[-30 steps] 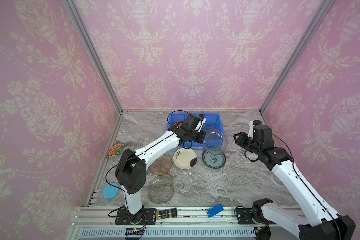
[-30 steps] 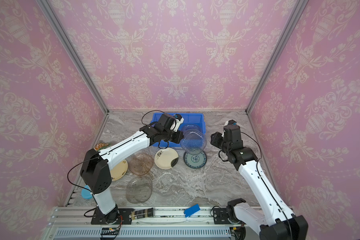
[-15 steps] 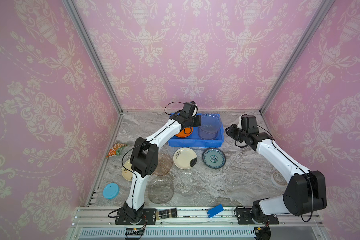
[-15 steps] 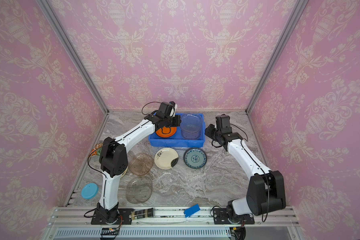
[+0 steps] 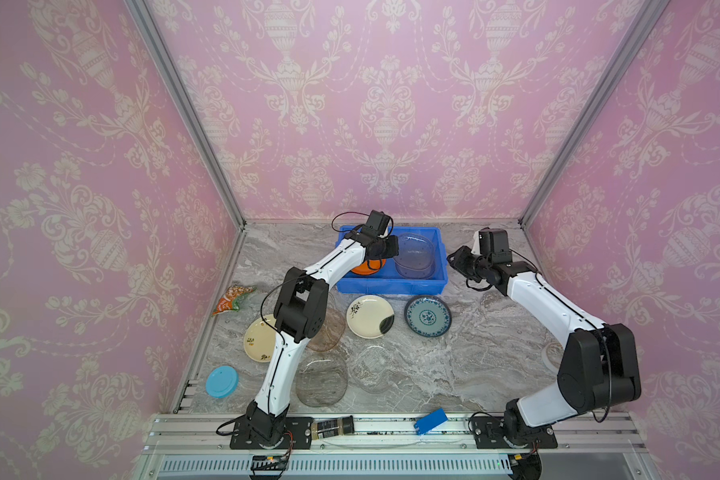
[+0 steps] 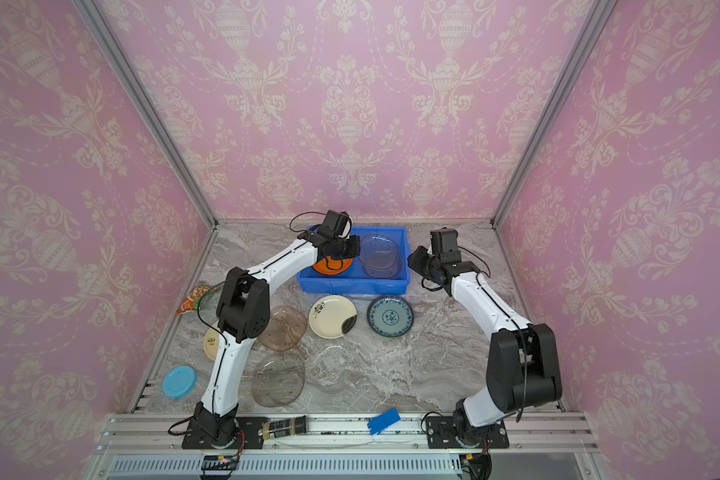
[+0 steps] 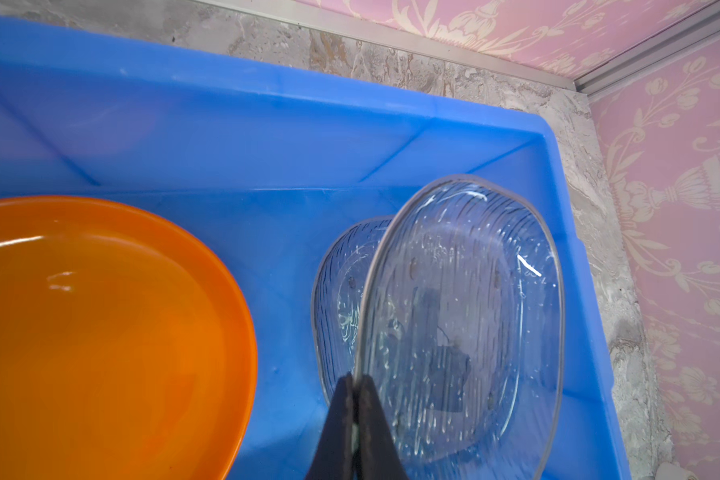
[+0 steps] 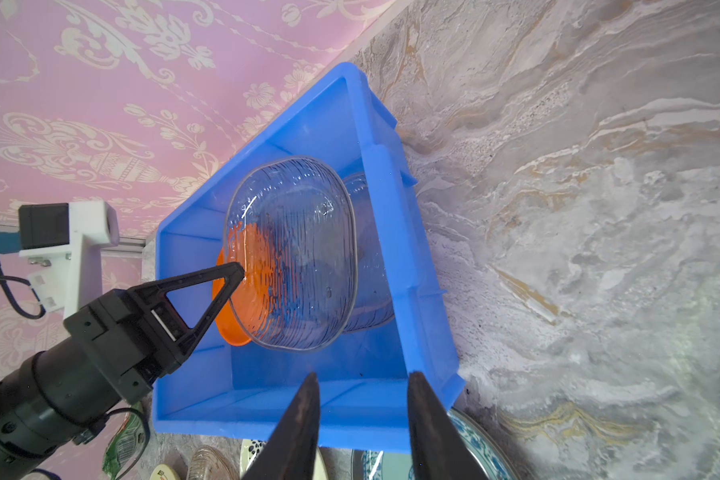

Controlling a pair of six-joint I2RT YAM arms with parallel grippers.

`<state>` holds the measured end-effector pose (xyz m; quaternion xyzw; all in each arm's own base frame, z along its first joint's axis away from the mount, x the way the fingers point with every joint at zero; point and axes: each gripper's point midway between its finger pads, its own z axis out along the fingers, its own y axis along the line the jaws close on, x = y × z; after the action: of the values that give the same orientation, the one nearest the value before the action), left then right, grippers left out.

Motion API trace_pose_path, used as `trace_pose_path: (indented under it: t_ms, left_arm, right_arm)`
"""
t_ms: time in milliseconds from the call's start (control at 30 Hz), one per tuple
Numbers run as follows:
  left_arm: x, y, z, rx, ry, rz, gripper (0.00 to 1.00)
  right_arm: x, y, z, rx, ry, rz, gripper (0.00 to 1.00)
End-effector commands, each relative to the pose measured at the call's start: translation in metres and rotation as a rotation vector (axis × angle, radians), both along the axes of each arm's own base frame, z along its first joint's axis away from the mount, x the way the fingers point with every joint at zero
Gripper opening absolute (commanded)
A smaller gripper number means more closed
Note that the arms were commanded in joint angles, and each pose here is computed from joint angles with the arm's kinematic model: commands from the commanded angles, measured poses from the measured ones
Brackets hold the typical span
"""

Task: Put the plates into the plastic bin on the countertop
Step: 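Lower the glass plate into the bin and open the left gripper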

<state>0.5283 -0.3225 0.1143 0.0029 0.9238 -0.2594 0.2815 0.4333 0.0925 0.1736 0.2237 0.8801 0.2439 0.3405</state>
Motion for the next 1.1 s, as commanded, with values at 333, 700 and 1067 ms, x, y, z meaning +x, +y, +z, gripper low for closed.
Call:
trace_pose_path:
  t_ms: [333, 700, 1067]
  left_arm:
    - [0.01, -0.009, -0.044, -0.028, 0.085, 0.045, 0.0]
    - [0.008, -0.01, -0.041, -0.018, 0.082, 0.025, 0.28]
    - [-0.003, -0.005, -0.034, 0.012, 0.058, 0.01, 0.28]
  right_arm:
    - [0.012, 0.008, -0.009, 0.057, 0.012, 0.009, 0.37]
    - [0.012, 0.008, -0.011, 0.06, 0.016, 0.011, 0.37]
    - [0.002, 0.007, -0.01, 0.063, 0.014, 0.011, 0.37]
